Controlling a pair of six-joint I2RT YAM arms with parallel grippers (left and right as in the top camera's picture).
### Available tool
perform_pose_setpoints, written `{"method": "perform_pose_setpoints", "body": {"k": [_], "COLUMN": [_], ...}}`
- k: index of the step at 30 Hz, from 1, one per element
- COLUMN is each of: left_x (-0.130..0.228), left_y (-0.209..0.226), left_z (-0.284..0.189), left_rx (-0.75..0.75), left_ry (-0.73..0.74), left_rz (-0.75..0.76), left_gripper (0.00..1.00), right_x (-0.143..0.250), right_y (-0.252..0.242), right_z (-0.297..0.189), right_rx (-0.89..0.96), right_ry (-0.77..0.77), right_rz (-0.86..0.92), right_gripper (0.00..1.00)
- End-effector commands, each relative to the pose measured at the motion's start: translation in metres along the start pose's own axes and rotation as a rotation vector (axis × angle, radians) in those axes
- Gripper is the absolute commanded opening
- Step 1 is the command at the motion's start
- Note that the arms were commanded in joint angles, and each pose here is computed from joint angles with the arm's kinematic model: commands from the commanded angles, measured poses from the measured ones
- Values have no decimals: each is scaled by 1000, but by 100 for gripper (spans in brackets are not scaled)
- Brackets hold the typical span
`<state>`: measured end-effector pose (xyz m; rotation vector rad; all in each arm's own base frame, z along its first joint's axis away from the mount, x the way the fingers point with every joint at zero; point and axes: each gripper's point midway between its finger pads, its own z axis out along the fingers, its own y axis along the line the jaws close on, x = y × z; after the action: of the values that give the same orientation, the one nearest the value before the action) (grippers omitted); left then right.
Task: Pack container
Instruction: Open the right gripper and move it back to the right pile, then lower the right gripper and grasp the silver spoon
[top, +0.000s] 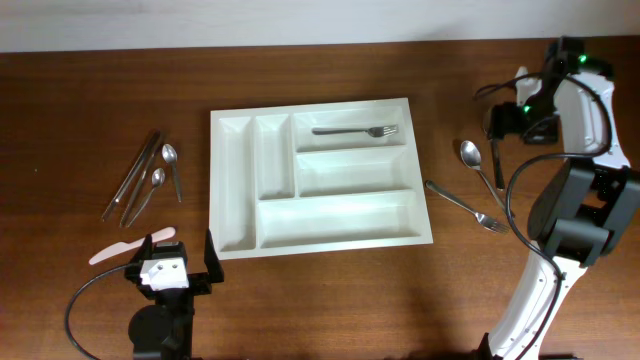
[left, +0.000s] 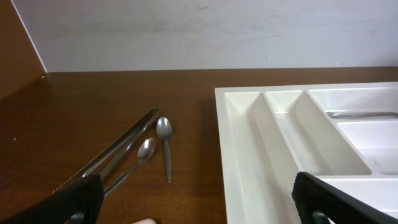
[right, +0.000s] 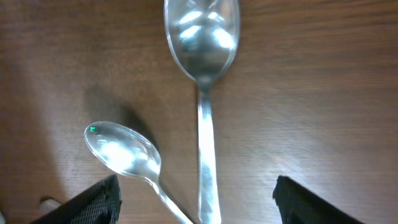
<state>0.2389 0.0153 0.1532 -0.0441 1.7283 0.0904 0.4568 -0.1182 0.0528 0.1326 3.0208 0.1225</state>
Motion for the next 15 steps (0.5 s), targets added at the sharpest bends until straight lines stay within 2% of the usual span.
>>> {"method": "perform_pose_setpoints", "body": {"k": [1,15], "left_x": [2,2], "left_y": [-1,-1], "left_z": [1,1], "left_rx": [8,8], "left_ry": [-2,-2], "left_rz": [15,15], "left_gripper": [99,99], "right_x": [9,-19], "right_y": [11,6], "right_z": [16,35], "right_rx": [-64,-52], "right_ry": [16,-91], "right_rz": [-27,-43], "right_gripper": [79,78]}}
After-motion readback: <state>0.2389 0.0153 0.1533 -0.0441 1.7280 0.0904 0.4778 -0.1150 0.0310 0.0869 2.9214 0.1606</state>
